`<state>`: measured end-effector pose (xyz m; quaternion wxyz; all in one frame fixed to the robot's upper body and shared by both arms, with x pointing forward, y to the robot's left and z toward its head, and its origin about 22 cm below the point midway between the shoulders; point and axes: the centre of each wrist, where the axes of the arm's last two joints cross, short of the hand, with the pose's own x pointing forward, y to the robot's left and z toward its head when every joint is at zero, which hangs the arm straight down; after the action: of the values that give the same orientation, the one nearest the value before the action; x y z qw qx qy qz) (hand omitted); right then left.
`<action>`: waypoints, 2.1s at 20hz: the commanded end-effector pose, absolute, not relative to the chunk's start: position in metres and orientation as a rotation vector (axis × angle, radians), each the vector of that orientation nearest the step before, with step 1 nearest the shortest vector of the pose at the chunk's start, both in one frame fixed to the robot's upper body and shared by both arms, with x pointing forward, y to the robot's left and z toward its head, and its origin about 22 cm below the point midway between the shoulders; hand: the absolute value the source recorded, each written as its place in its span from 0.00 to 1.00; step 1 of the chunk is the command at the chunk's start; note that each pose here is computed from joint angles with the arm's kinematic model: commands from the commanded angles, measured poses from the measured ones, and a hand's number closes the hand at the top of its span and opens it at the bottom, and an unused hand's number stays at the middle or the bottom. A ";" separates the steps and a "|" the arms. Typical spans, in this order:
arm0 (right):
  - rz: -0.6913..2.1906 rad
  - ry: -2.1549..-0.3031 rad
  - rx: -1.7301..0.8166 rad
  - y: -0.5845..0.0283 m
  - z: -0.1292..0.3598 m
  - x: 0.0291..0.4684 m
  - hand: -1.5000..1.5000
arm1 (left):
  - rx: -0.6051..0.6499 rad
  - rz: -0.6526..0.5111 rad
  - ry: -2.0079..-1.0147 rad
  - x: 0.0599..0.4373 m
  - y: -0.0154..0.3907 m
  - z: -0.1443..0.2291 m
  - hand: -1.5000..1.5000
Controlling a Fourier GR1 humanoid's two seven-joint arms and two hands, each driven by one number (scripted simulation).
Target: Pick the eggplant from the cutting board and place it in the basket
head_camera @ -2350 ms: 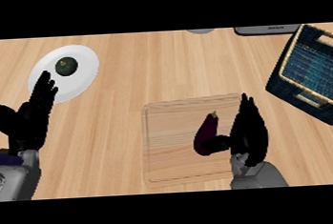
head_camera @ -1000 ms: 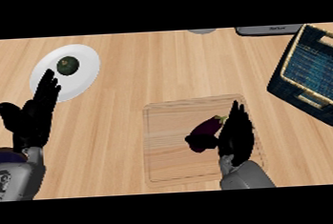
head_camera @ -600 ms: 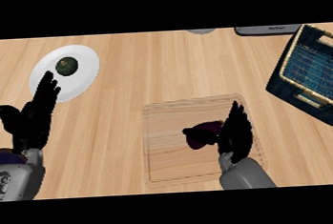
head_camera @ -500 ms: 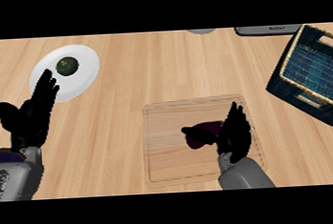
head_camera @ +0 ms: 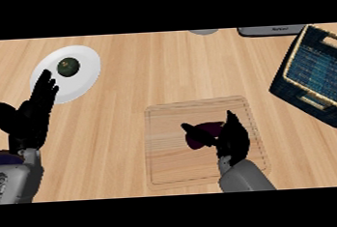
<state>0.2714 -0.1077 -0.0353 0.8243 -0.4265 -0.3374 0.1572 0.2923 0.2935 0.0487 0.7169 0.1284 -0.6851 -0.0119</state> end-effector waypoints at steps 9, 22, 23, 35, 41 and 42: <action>0.367 -0.655 -0.816 -0.095 -0.046 0.266 1.00 | 0.284 -0.023 -1.510 0.293 0.297 0.044 0.50; 0.731 -1.186 -0.481 -0.100 -0.051 0.250 1.00 | 0.290 -0.039 -1.532 0.295 0.301 0.053 0.50; 0.703 -1.227 -0.484 -0.101 -0.057 0.249 1.00 | 0.274 -0.035 -1.523 0.292 0.290 0.061 0.50; 0.215 -1.721 -0.380 -0.111 0.045 0.246 1.00 | 0.311 -0.017 -1.509 0.286 0.305 0.039 0.50; 0.259 -1.702 -0.581 -0.135 0.100 0.248 1.00 | 0.276 -0.013 -1.511 0.279 0.282 0.052 0.50; 0.221 -1.691 -0.589 -0.149 0.134 0.261 1.00 | 0.296 -0.017 -1.503 0.283 0.309 0.059 0.50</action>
<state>0.2567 -0.1281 0.0841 0.6277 -0.2243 -0.7362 0.1168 0.2836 0.2971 0.0529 0.7200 0.1316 -0.6813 -0.0083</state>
